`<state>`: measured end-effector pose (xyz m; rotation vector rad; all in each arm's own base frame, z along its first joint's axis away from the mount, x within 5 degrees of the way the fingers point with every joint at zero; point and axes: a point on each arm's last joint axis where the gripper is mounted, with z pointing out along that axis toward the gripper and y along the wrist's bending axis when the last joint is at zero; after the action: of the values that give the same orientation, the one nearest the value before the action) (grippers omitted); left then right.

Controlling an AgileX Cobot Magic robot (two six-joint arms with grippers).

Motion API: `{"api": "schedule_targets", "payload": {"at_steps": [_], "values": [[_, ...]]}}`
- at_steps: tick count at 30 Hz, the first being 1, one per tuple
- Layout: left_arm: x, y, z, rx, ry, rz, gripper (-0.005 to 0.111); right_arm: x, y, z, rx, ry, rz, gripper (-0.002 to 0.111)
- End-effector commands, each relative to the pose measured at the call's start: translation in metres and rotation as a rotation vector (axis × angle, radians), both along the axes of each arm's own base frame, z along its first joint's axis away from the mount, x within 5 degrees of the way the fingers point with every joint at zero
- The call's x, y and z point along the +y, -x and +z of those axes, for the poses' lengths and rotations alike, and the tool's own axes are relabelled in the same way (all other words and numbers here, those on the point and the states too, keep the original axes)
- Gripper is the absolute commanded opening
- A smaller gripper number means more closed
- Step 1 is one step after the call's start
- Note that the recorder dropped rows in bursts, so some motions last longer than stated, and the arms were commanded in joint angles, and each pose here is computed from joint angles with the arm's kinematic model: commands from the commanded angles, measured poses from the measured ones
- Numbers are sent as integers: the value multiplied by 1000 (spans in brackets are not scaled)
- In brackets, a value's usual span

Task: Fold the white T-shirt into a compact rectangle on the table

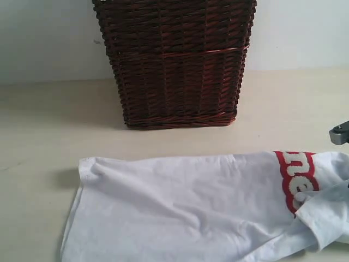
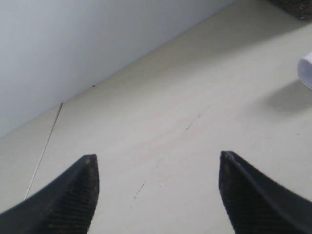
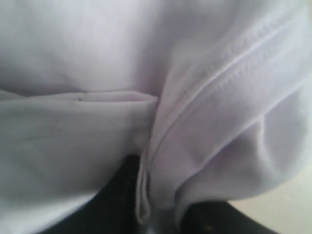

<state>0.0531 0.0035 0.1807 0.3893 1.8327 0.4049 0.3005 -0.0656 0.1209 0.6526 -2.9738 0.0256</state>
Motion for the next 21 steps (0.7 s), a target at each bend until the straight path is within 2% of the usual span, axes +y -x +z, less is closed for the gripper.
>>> {"api": "schedule_targets", "payload": {"at_steps": [1,3,5,12,15,16,17,18,19,21], "values": [[0,0,0,-6,1,-3,67,0,-2,3,-44,-17,19,56],[0,0,0,-6,1,-3,67,0,-4,3,-62,-21,11,77],[0,0,0,-6,1,-3,67,1,-5,3,-79,-32,-5,87],[0,0,0,-6,1,-3,67,-1,-7,3,-92,-4,-69,90],[0,0,0,-6,1,-3,67,-1,-7,3,-95,-5,-93,86],[0,0,0,-6,1,-3,67,-1,-7,3,-96,-4,-105,76],[0,0,0,-6,1,-3,67,-1,-6,3,-85,-4,-106,57],[0,0,0,-6,1,-3,67,-1,-5,3,-82,-4,-106,45],[0,0,0,-6,1,-3,67,-1,-5,3,-77,-5,-106,23],[0,0,0,-6,1,-3,67,0,-4,3,-62,-7,-102,0]]}}
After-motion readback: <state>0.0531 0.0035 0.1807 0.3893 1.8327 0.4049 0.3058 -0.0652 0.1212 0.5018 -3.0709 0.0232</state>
